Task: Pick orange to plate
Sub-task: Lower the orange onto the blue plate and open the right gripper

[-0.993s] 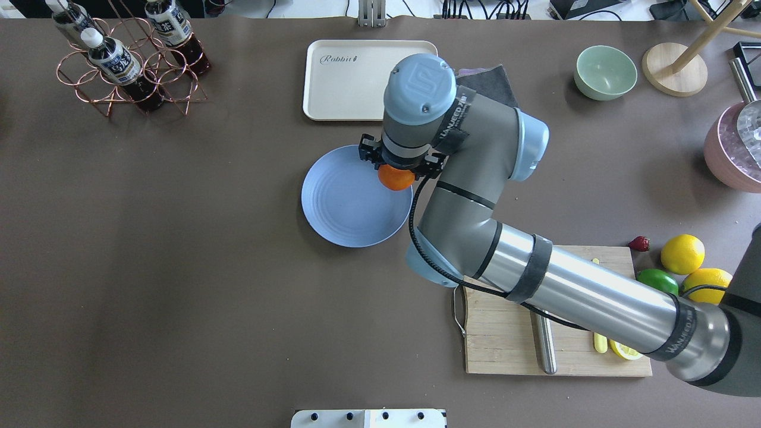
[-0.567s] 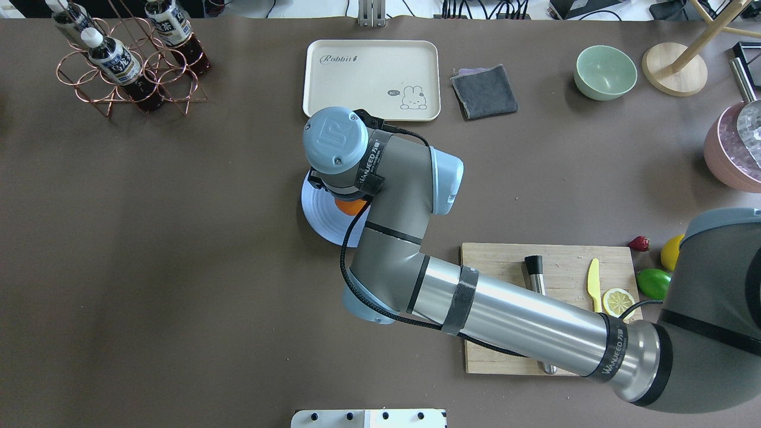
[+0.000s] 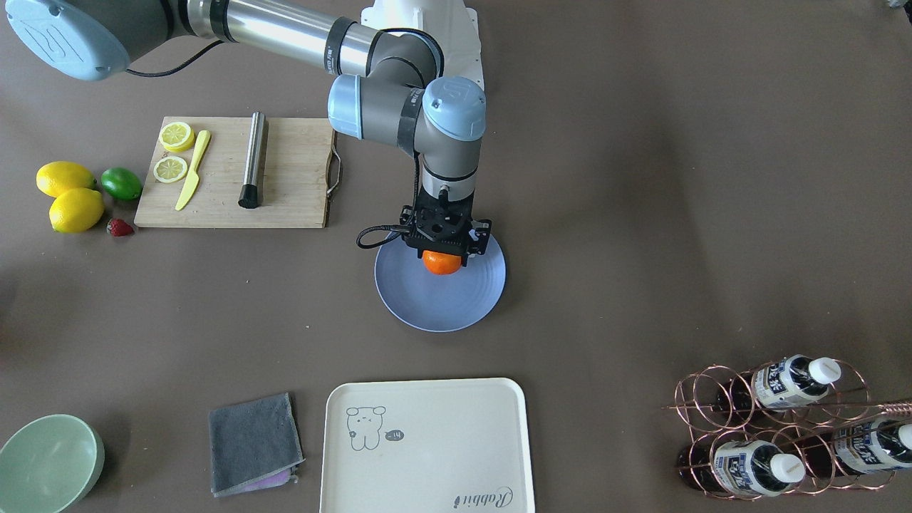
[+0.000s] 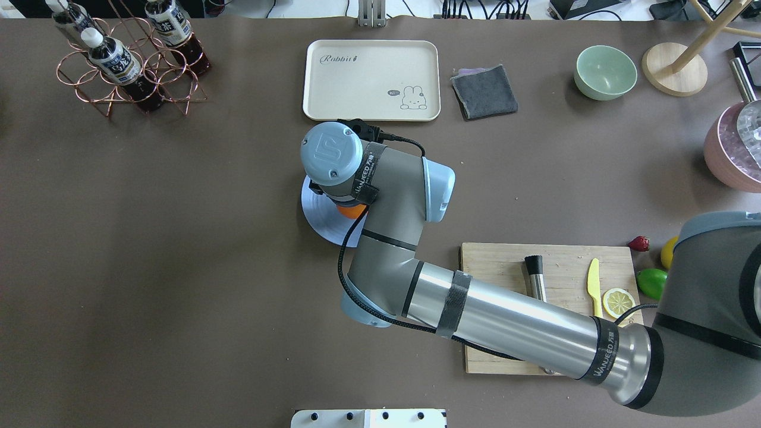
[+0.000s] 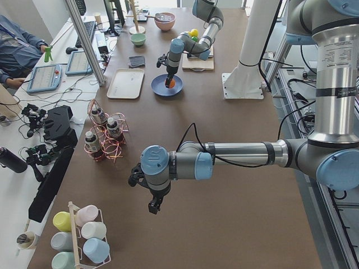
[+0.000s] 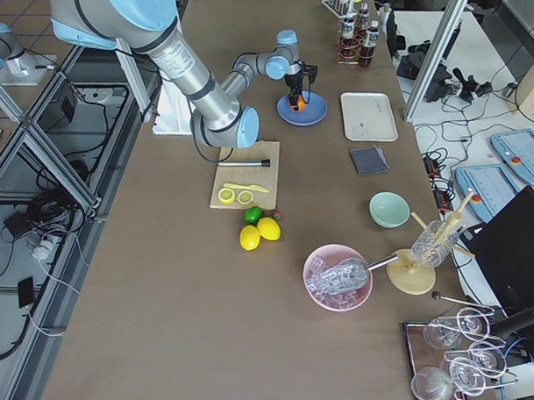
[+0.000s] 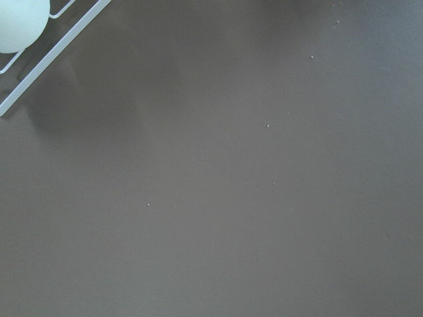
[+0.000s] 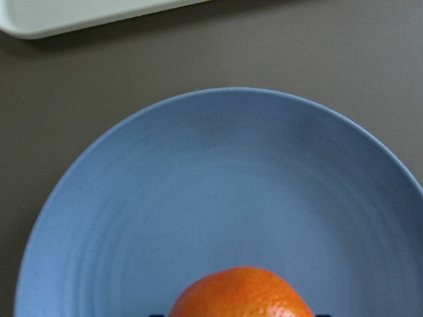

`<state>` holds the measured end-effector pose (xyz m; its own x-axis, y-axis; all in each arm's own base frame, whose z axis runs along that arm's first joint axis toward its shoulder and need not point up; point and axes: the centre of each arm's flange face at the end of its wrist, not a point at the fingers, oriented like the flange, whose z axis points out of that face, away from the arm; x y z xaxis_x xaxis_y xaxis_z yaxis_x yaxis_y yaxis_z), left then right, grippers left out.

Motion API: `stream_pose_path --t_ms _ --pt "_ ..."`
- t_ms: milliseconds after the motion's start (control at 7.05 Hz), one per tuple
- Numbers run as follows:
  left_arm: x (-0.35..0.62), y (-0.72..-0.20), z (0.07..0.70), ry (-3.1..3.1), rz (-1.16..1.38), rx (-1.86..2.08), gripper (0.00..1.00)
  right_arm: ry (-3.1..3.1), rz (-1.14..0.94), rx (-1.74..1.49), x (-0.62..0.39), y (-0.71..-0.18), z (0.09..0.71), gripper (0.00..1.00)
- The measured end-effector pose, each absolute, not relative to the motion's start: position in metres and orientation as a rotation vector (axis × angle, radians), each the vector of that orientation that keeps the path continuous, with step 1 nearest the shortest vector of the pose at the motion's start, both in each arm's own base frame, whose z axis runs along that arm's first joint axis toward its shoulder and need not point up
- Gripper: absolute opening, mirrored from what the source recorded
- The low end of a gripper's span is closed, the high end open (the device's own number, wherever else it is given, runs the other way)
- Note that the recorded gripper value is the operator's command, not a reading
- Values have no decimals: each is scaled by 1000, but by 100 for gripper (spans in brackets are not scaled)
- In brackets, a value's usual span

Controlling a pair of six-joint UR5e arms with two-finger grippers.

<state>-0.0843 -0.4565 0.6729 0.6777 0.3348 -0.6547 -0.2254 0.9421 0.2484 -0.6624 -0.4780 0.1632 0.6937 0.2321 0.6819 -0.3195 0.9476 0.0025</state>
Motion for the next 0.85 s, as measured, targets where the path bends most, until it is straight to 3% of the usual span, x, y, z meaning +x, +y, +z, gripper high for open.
stream_pose_path --t_ms 142,284,851 --pt "-84 -456 674 765 316 151 99 -737 305 130 -663 -480 166 59" --pt "-85 -456 674 765 315 151 99 -731 305 132 -662 -483 168 100" --pt "-85 -455 675 765 313 149 99 -740 334 139 -638 -511 163 100"
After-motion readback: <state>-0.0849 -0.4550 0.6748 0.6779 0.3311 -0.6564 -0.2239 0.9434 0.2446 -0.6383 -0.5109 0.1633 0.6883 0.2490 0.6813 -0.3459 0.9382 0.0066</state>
